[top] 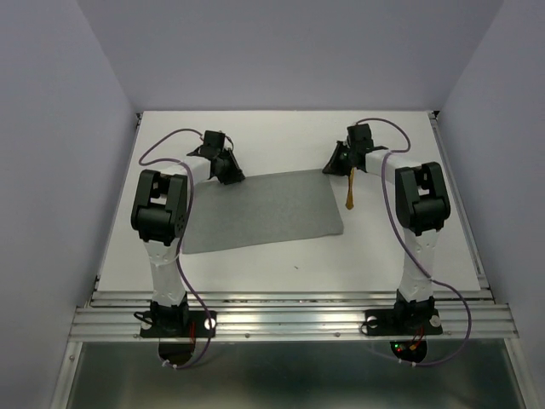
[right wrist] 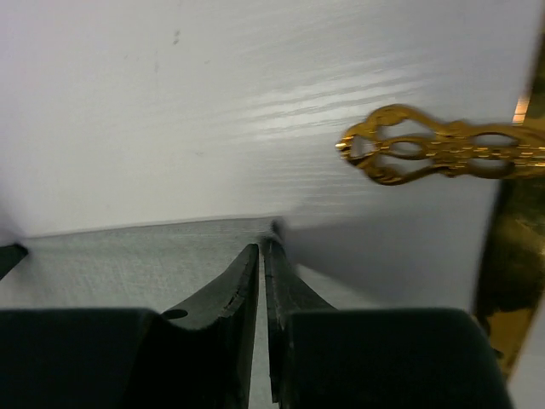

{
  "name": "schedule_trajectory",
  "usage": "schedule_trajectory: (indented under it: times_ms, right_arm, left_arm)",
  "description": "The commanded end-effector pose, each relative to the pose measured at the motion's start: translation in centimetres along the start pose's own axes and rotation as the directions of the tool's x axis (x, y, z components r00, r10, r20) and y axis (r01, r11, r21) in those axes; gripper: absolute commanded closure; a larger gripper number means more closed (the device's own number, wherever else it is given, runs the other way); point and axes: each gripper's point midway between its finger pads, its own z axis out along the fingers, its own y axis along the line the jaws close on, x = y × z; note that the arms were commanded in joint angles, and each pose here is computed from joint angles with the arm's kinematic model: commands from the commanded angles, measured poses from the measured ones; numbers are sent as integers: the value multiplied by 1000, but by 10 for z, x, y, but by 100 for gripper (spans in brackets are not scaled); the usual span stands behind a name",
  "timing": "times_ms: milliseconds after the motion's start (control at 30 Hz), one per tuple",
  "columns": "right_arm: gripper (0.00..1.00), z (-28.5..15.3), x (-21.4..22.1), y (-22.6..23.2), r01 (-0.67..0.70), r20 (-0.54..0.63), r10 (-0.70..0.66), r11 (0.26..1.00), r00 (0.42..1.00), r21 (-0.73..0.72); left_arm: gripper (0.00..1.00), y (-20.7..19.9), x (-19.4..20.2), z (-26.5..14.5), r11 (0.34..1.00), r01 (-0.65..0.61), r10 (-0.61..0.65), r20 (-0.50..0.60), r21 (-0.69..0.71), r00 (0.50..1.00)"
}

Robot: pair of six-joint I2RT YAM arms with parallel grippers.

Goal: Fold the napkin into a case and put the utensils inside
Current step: Smooth out the rectangle-folded napkin at the center of the board.

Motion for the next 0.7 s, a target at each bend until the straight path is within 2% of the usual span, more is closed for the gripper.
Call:
schedule_trajectory:
  times_ms: [0,300,400,567,667]
  right_arm:
    - [87,-10,-18,-14,13,58,-14,1000,998,21]
    - [87,0,1,-31,-10,18,9,998,1000,60]
    - [87,-6,-1,-34,-11,39,8,997,999,81]
    - [86,-39,-26,-4,12,144,-11,1000,990,-10]
    - [85,-59,-28,37,79,165,-62,992,984,-98]
  left_arm:
    - [65,11,-5,-10,997,-50,50,-2,-58,999]
    - [64,28,-22,-30,990,-52,57,34,-131,998]
    - [63,35,-27,-38,989,-49,56,46,-141,997]
    - [60,28,-35,-49,989,-74,84,72,-131,994]
    - [58,22,-40,-55,989,-88,99,86,-117,991]
